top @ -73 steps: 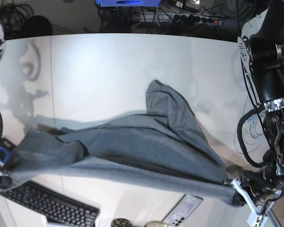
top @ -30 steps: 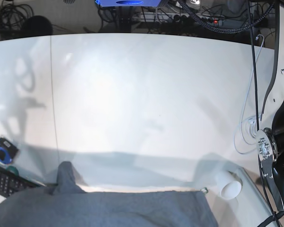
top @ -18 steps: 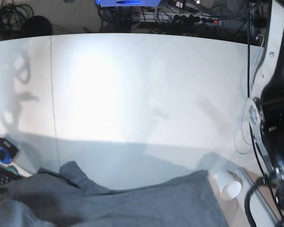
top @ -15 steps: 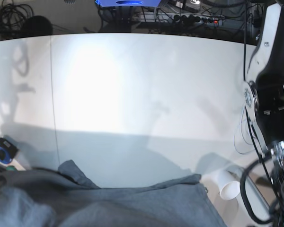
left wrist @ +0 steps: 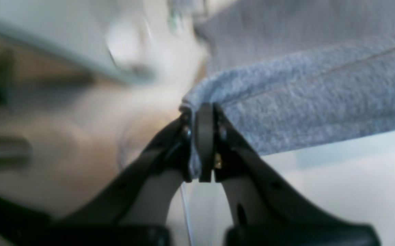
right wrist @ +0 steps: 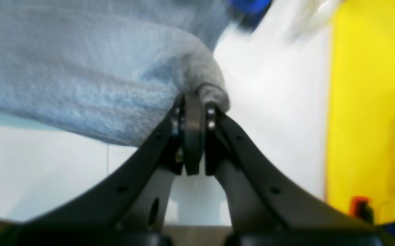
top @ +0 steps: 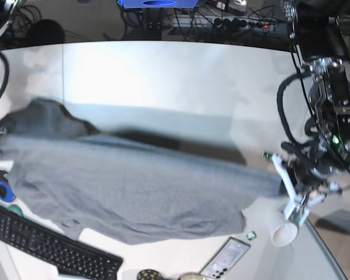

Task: Layout the t-shirt on the table in an organized manner, then fold the t-shirt properly
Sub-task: 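Lay the shirt flat on the table and open both grippers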

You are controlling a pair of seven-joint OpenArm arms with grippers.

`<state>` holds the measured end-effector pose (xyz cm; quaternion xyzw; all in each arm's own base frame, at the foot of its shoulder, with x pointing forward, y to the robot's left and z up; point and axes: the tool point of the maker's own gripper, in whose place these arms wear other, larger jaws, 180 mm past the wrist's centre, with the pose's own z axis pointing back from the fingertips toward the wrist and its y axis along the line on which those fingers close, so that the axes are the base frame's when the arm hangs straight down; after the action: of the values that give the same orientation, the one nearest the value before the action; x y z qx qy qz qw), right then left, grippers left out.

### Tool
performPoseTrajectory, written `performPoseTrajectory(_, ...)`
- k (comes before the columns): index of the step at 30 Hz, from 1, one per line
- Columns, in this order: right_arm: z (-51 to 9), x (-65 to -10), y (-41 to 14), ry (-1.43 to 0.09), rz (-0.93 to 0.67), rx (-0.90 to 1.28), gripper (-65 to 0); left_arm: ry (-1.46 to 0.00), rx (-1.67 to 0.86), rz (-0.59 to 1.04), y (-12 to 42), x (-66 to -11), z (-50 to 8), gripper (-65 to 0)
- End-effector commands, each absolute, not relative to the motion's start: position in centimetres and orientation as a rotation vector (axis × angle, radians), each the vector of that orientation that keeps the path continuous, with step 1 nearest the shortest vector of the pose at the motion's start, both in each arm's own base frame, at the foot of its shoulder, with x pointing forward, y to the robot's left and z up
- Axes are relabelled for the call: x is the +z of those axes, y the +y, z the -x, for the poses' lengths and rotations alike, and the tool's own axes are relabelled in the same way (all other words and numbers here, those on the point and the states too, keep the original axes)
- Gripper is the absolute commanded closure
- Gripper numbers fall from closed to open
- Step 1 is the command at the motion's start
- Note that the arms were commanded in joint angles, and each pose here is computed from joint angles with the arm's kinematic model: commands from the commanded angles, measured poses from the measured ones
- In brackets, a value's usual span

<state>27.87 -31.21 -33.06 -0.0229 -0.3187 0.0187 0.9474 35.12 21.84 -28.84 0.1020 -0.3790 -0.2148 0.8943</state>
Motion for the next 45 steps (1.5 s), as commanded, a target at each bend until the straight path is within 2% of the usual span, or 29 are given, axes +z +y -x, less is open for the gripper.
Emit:
performPoseTrajectory(1, -28.2, -32.4, -31.5, -0.688, 0.053, 0.041, -0.5, -0.803, -0.452, -0.226, 22.1, -28.5, -34.9, 0.0)
performPoseTrajectory(6, -24.6, -38.8, -30.0, -0.567, -0.059, -0.041, -0.5, -0.622, -0.504, -0.171, 21.7, -34.5, -29.2, 0.0)
performPoseTrajectory(12, -21.8, -43.0, -29.7, -0.460, -0.119, -0.102, -0.5, -0.570, -0.504, -0.105, 20.5, -37.8, -25.2, 0.0)
performPoseTrajectory(21, -20.2, -45.1, -30.2, -0.423, -0.133, -0.145, -0.5, -0.399, -0.460, -0.048, 21.5, -43.3, -20.6, 0.0)
performPoseTrajectory(29, -19.8, -45.7, -30.4, -0.422, -0.140, -0.172, -1.5, -0.379, -0.454, -0.042, 21.6, -43.9, -20.2, 0.0)
performPoseTrajectory(31, -19.9, -45.5, -30.4, -0.428, -0.137, -0.168, -9.2, -0.377, -0.453, -0.043, 21.6, -43.9, -20.2, 0.0)
performPoseTrajectory(35, -20.0, -45.5, -30.4, -0.431, -0.135, -0.167, -31.7, -0.371, -0.452, -0.044, 21.7, -43.9, -20.1, 0.0)
performPoseTrajectory(37, -20.5, -44.8, -30.4, -0.453, -0.127, -0.157, -37.1, -0.368, -0.452, -0.044, 21.7, -44.0, -20.0, 0.0)
performPoseTrajectory(38, -20.7, -44.5, -30.5, -0.464, -0.123, -0.155, -36.9, -0.362, -0.452, -0.043, 21.7, -44.1, -19.7, -3.5)
performPoseTrajectory(40, -21.1, -43.2, -31.4, -0.508, -0.096, -0.167, -36.9, -0.355, -0.453, -0.042, 21.7, -44.2, -19.2, -20.2)
performPoseTrajectory(42, -21.8, -41.7, -31.9, -0.552, -0.069, -0.159, -36.9, -0.344, -0.456, -0.045, 21.9, -44.3, -18.9, -31.1)
performPoseTrajectory(43, -22.1, -40.9, -32.2, -0.574, -0.054, -0.154, -37.1, -0.338, -0.457, -0.043, 22.0, -44.4, -18.5, -34.1)
performPoseTrajectory(45, -22.8, -39.6, -32.5, -0.607, -0.029, -0.128, -37.2, -0.333, -0.450, -0.053, 22.5, -44.4, -18.2, -34.7)
